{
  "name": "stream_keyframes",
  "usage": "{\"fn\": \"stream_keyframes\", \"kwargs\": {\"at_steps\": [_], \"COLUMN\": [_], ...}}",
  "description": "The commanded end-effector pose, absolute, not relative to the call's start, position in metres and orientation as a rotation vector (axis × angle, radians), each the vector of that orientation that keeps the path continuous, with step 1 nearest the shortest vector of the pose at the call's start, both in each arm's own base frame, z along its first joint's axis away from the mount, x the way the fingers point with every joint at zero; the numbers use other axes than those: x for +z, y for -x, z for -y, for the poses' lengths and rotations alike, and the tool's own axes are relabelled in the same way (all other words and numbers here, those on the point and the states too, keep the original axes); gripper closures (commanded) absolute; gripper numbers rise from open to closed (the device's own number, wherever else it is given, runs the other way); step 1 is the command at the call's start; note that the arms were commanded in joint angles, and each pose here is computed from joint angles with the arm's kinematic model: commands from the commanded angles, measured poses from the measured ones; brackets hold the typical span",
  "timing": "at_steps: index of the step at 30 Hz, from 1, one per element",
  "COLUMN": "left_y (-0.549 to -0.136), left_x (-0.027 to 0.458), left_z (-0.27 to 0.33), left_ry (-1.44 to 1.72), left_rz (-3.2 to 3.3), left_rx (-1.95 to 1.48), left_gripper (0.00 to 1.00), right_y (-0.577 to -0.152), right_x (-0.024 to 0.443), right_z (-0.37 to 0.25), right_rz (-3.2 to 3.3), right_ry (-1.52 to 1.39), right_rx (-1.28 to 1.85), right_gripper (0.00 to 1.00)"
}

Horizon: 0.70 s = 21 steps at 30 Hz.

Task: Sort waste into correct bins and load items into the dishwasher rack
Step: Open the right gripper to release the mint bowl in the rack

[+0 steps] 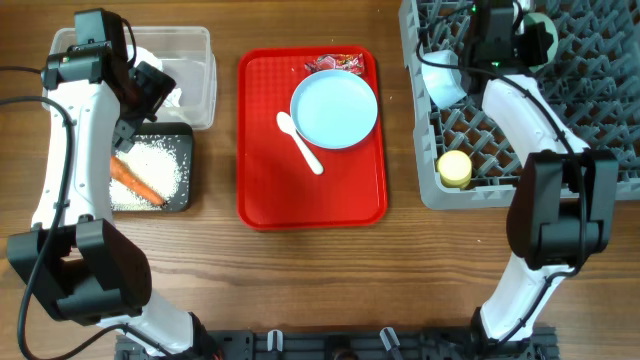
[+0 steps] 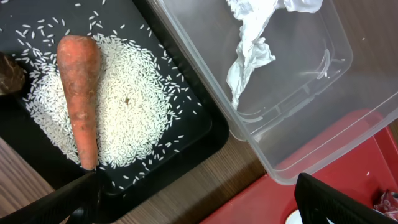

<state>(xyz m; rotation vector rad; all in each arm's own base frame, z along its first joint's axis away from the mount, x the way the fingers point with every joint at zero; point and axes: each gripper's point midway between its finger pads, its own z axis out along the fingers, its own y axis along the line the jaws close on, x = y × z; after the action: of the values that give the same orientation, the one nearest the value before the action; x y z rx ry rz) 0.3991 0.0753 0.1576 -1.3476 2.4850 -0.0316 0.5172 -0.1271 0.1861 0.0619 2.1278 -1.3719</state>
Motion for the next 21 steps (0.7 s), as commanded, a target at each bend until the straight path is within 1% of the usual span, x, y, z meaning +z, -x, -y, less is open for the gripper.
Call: {"fn": "stream_keyframes", "kwargs": {"at_steps": [1, 12, 13, 15, 18, 21], "left_y": [-0.397, -0.397, -0.397, -0.397, -0.397, -0.397], "left_x": [0.169, 0.169, 0.169, 0.169, 0.169, 0.169], "left_z": [-0.076, -0.076, -0.076, -0.076, -0.076, -0.076], "left_ry": [1.351, 1.351, 1.351, 1.351, 1.351, 1.351], "left_rz": [-2.450, -2.450, -2.450, -2.450, -2.450, -2.450], "left_rx": [-0.034, -0.034, -0.034, -0.034, -0.034, -0.034], "left_gripper": [0.00, 0.00, 0.00, 0.00, 0.00, 0.00], "right_y": [-0.520, -0.525, -0.525, -0.524, -0.522, -0.520], "right_x": [0.162, 0.158, 0.156, 0.153, 0.148, 0.143], "right_z": [0.122, 0.110, 0.108, 0.102, 0.088, 0.069], "right_rz": [-2.157, -2.163, -2.168, -2.184, -2.214, -2.236], "right_ry": [-0.090, -0.067, -0.056, -0.026, 0.042, 0.127], "right_rx": [-1.270, -1.214, -1.207, -1.210, -1.215, -1.216], "right_gripper": [0.96, 0.95, 0.92, 0.83, 0.73, 0.56]}}
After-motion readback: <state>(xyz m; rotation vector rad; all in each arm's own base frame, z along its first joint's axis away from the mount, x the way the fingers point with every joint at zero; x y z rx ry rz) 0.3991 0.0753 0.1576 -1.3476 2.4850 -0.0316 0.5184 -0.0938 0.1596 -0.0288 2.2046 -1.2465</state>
